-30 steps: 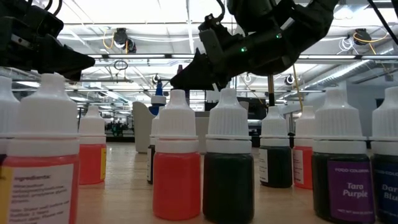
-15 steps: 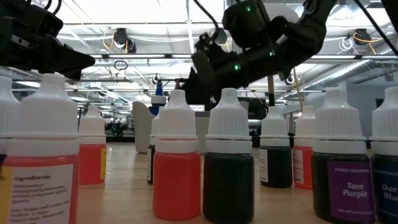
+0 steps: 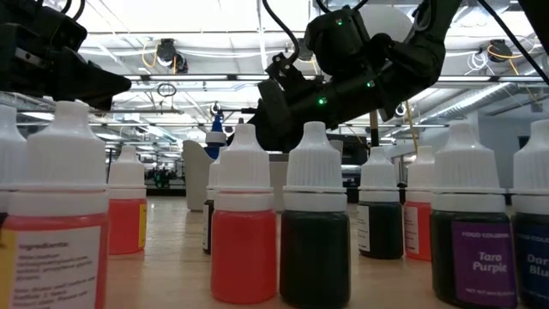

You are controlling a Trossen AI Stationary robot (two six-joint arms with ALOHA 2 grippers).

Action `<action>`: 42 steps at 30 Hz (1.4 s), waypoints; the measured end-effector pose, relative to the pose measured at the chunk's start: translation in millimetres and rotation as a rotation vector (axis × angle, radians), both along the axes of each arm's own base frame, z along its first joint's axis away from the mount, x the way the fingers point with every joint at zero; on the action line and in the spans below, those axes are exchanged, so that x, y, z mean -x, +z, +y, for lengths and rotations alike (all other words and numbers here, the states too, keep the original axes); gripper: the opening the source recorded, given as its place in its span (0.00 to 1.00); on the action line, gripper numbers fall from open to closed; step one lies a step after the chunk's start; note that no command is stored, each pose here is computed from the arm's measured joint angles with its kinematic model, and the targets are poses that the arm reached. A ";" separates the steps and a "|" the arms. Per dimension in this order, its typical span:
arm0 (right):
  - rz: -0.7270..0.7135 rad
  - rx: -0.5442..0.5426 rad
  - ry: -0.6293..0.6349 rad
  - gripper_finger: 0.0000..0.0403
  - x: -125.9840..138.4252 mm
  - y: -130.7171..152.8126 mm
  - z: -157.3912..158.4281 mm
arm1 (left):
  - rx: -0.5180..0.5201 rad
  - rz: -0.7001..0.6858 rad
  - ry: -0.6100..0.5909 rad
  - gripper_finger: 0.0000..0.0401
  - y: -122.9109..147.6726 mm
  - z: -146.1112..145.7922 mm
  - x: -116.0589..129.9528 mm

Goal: Pick & Place food coloring
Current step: Put the big purple food coloring bottle into the gray bin

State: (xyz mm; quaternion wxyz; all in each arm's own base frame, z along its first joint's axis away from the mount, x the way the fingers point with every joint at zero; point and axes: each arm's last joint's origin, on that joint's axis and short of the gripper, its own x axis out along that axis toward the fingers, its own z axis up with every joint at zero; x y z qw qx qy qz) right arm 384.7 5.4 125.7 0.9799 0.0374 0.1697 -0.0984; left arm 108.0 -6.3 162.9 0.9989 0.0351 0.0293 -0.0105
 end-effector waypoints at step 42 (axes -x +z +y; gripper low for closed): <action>-0.095 0.068 0.075 0.47 1.1 23.9 8.0 | 0.000 0.006 0.000 0.09 -0.6 0.0 0.0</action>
